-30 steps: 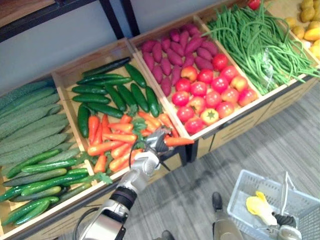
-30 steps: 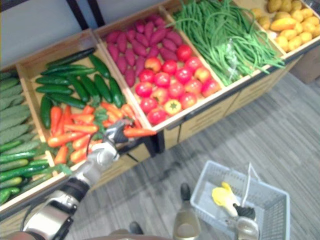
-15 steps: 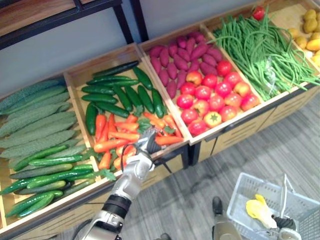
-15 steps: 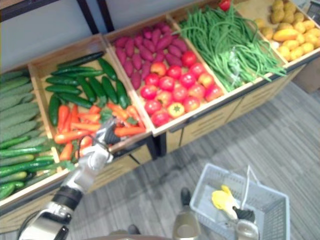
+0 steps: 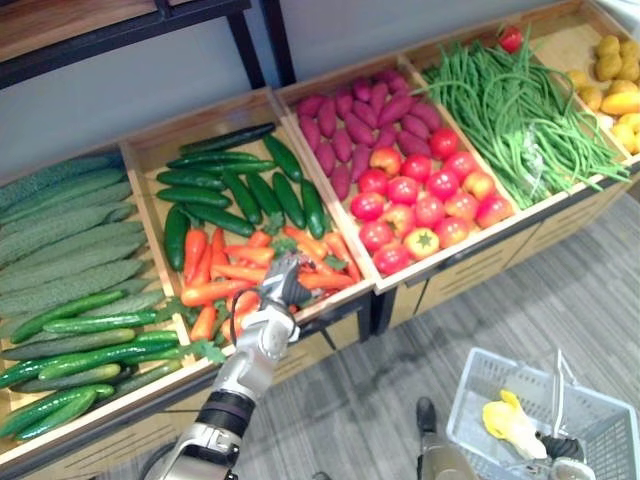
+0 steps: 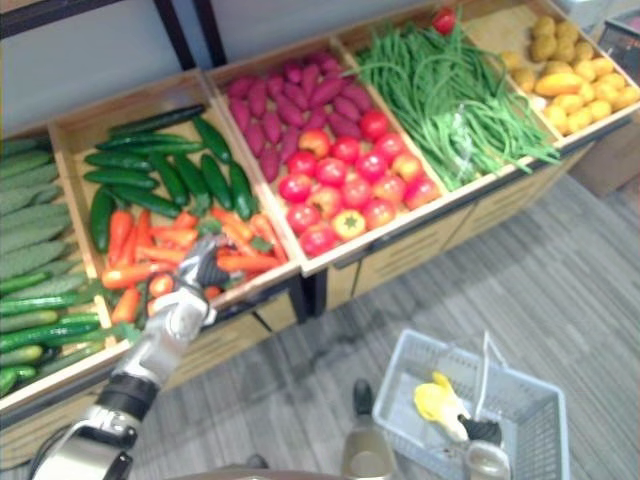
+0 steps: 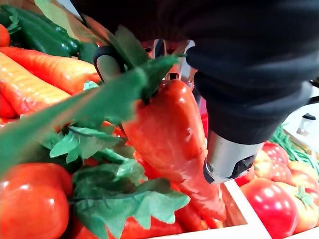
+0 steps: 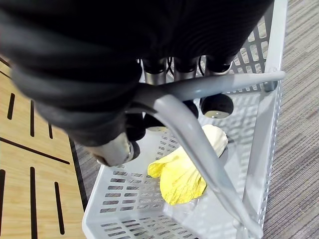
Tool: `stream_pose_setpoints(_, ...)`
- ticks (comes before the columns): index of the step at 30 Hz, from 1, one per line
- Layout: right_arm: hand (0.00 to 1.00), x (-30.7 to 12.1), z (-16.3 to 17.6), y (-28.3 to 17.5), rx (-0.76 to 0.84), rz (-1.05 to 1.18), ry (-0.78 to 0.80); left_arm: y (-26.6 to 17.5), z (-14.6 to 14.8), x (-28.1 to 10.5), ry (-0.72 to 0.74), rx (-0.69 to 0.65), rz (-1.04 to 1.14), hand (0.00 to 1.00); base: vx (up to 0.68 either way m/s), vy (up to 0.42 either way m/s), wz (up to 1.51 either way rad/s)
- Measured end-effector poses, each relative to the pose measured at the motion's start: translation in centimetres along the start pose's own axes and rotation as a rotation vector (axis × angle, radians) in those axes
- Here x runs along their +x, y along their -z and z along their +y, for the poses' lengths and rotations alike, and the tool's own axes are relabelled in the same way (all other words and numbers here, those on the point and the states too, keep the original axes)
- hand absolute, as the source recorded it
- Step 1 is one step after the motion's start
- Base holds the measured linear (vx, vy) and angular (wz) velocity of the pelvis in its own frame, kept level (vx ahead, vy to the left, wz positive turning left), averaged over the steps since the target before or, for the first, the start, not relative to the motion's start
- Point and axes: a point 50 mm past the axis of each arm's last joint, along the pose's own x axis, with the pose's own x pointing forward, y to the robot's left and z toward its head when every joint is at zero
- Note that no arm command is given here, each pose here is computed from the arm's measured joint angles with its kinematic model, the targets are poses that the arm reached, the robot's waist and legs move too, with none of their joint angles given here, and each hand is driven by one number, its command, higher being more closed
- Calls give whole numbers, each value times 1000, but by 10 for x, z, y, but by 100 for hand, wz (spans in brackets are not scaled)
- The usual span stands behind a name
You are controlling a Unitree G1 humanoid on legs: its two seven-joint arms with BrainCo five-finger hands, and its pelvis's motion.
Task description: Pick vegetable in the basket
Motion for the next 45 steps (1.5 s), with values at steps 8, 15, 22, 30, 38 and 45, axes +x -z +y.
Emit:
stream_pose_setpoints(8, 100, -2, -4, 9, -9, 19, 6, -10, 20, 0, -112, -25, -46, 100, 0, 0, 2)
stream_pose_setpoints(15, 100, -2, -4, 10, -12, 21, 6, -12, 32, -5, -187, -43, -62, 100, 0, 0, 0)
stream_pose_setpoints(22, 100, -3, -4, 11, -15, 23, 6, -15, 42, -6, -245, -80, -75, 100, -7, -10, 1)
stream_pose_setpoints(30, 100, -3, -6, 12, -20, 25, 11, -25, 54, -13, -305, -102, -147, 100, -30, -43, 0)
stream_pose_setpoints(38, 100, -3, -9, 15, -36, 29, 16, -52, 69, -20, -380, -128, -293, 100, -6, -9, 0)
stream_pose_setpoints(45, 100, -4, -7, 16, -58, 26, 9, -73, 68, -25, -381, -149, -392, 100, 0, 0, 0)
